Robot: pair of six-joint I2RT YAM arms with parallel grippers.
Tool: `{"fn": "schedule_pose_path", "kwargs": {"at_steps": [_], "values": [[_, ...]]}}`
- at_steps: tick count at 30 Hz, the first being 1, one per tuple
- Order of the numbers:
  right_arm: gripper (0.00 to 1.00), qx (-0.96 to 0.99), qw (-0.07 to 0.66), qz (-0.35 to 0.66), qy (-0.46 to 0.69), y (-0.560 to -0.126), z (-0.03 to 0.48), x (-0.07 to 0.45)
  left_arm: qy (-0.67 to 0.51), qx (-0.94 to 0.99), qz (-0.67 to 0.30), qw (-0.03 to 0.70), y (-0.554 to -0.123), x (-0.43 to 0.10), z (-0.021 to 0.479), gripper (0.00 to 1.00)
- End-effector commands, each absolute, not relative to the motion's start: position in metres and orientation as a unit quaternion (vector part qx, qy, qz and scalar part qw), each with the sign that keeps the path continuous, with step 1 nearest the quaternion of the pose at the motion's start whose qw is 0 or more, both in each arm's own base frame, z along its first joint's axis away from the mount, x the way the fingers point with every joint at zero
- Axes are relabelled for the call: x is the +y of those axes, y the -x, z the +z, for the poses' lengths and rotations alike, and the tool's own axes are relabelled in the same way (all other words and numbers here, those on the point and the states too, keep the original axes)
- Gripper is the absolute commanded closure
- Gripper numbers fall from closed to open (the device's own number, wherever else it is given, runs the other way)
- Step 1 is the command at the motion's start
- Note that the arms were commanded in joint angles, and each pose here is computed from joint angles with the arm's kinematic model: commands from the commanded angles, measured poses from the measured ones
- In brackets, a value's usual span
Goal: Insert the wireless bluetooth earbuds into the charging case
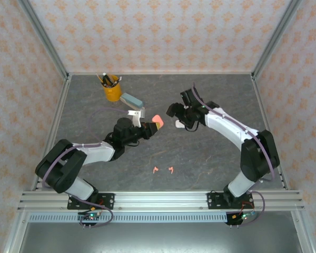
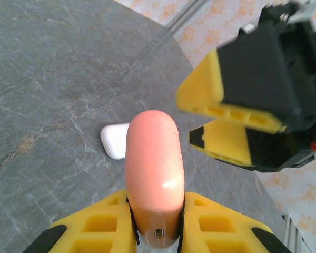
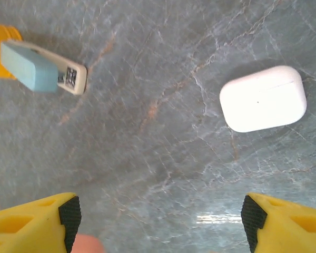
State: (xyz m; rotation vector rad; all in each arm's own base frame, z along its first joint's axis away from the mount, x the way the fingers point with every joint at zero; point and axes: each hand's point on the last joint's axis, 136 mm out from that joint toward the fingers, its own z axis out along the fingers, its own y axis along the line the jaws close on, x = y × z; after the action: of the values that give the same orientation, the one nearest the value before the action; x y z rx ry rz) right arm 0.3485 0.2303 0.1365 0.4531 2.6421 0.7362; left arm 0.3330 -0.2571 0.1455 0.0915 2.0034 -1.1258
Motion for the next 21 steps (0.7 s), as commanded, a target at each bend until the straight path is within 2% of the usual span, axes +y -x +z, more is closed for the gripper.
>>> {"fn": "schedule_pose_path", "kwargs": {"at_steps": [1, 10, 21], "values": [[0.19, 0.913, 0.247, 0.316, -0.07, -0.347, 0.162, 0.241, -0.08, 0.805, -0.449, 0.379, -0.321, -0.255, 0.149, 1.0], [0.2, 0.876, 0.237, 0.42, -0.012, -0.322, 0.16, 0.266, -0.107, 0.809, -0.461, 0.349, -0.31, -0.247, 0.15, 1.0], [0.21, 0.867, 0.215, 0.449, -0.001, -0.314, 0.15, 0.294, -0.112, 0.808, -0.466, 0.344, -0.315, -0.252, 0.151, 1.0]]}}
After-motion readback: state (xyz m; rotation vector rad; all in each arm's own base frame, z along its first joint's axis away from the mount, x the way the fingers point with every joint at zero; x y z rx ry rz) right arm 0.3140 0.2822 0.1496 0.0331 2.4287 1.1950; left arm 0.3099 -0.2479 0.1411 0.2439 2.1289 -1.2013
